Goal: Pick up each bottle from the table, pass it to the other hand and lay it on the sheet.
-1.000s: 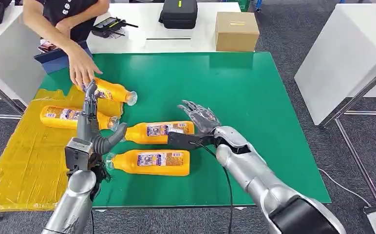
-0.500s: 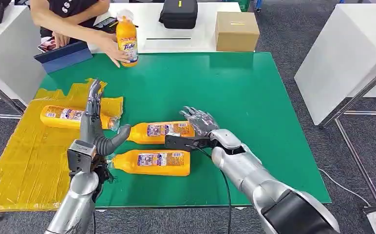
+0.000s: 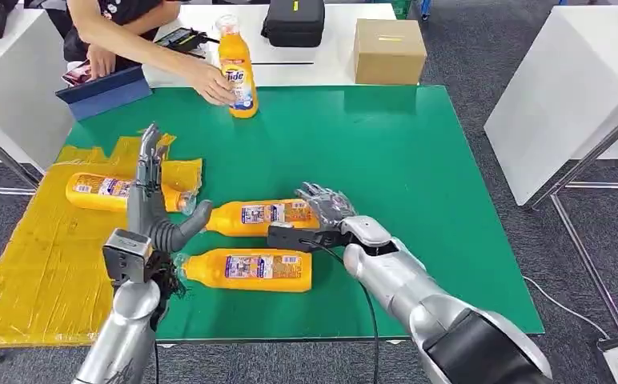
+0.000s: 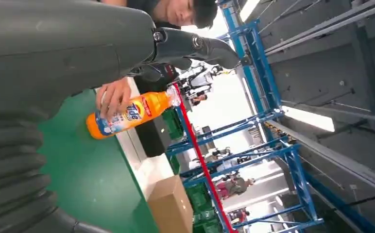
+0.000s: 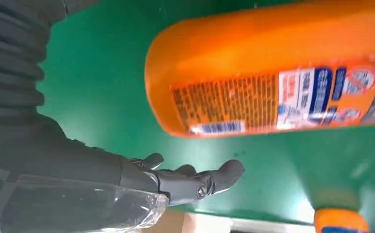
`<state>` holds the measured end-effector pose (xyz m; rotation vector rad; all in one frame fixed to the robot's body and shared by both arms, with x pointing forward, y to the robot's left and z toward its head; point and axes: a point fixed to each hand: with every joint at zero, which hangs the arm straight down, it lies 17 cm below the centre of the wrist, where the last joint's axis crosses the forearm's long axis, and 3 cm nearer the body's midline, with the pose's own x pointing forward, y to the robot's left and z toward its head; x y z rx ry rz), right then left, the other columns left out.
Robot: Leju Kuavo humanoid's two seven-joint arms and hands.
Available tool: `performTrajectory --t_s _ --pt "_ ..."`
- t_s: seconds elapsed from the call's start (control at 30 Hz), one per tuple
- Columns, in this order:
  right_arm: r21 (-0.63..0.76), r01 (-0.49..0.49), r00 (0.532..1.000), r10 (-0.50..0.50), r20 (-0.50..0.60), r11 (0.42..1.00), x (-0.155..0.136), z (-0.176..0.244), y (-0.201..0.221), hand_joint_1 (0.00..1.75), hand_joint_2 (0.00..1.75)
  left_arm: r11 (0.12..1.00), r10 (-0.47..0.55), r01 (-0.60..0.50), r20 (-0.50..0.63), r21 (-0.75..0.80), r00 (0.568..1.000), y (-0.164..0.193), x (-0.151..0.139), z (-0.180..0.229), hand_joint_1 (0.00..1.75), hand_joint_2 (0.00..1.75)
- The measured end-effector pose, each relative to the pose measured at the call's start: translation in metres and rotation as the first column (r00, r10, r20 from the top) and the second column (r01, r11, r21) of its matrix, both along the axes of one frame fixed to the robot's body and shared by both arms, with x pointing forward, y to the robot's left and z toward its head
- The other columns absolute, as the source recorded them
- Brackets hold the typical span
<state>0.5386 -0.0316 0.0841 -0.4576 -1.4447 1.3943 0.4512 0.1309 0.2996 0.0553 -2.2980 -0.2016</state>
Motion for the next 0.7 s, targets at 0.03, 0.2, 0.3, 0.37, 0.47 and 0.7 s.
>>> performTrajectory --t_s 0.03,0.2,0.3,0.37,0.47,0.7 --pt "0.001 -0.006 1.000 0.006 -0.004 1.000 -0.001 -0.001 0.002 0.00 1.75 1.000 -0.002 0.002 0.004 -0.001 1.000 0.000 -0.001 0.002 0.00 1.75" --pt "0.003 -0.016 1.000 0.017 -0.021 1.000 -0.007 -0.007 0.007 0.00 1.75 1.000 -0.018 0.018 0.015 -0.011 1.000 -0.004 -0.006 0.006 0.00 1.75" --pt "0.000 -0.016 0.999 0.016 -0.029 1.000 -0.009 -0.011 0.007 0.00 1.75 1.000 -0.024 0.024 0.013 -0.013 1.000 -0.005 -0.008 0.006 0.00 1.75" --pt "-0.003 -0.017 0.999 0.017 -0.030 1.000 -0.010 -0.012 0.007 0.00 1.75 1.000 -0.024 0.025 0.012 -0.014 1.000 -0.005 -0.008 0.005 0.00 1.75" --pt "-0.029 -0.022 1.000 0.022 -0.012 0.999 -0.010 -0.013 0.007 0.00 1.75 0.999 -0.028 0.028 0.011 -0.018 1.000 -0.005 -0.009 0.005 0.00 1.75" --pt "-0.106 -0.040 0.999 0.041 0.009 0.994 -0.013 -0.021 0.006 1.38 1.75 0.999 -0.034 0.034 0.007 -0.023 0.999 -0.006 -0.009 0.005 0.00 1.75"
